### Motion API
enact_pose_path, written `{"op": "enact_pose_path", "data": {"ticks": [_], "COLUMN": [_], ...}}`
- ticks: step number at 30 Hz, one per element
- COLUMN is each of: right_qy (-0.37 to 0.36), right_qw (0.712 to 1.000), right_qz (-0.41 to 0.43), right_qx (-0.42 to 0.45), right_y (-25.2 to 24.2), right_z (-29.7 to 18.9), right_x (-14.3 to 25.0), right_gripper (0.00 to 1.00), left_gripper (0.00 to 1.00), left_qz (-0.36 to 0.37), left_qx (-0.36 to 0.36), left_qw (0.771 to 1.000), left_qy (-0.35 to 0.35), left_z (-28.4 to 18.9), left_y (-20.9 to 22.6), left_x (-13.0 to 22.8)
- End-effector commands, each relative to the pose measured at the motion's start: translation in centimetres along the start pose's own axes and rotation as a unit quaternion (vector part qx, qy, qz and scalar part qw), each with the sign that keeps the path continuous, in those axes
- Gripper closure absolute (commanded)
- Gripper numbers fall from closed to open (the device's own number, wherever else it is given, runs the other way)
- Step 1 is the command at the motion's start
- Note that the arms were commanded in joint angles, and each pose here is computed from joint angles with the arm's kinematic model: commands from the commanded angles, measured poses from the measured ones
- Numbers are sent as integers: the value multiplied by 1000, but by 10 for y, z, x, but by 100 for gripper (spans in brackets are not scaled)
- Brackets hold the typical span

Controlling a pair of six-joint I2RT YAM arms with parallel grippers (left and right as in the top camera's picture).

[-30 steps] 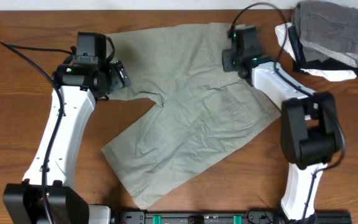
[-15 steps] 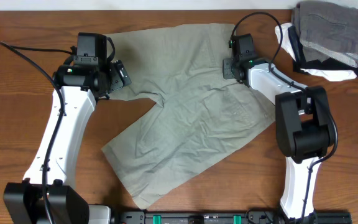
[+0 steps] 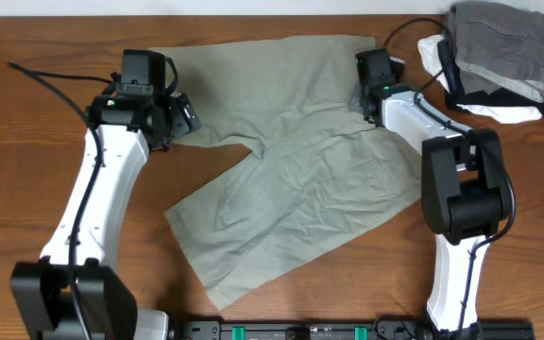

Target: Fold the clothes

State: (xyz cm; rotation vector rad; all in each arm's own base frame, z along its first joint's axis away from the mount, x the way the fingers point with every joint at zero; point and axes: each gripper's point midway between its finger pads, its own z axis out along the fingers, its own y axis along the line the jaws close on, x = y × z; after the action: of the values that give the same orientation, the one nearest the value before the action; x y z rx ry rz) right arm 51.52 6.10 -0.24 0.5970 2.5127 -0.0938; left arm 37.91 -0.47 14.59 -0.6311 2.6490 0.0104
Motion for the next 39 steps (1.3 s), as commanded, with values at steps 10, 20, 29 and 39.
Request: {"op": "enact_pose_path", "data": {"ticks": [10,20,29,39], "right_qy": [56,38,16,20], "right_qw": [990,994,990,991], "right_qz": [127,7,-61,-64], "right_qx": [16,-98,-124,-119], "right_y": [-24,22,9,-31], "right_z": [43,14,-110,-203], "right_x": [42,12,-30,-33], "right_gripper": [98,75,22,15], "left_gripper": [2,2,1,1], "left_qz": [3,12,18,20], "left_qx": [-23,2,48,19], "left_qw": [998,1000,994,992], "left_qy": [54,10,94,127], "left_z": [44,50,42,-12], "left_y": [1,-12,-23,5], "left_x": [17,-5,31,59]}}
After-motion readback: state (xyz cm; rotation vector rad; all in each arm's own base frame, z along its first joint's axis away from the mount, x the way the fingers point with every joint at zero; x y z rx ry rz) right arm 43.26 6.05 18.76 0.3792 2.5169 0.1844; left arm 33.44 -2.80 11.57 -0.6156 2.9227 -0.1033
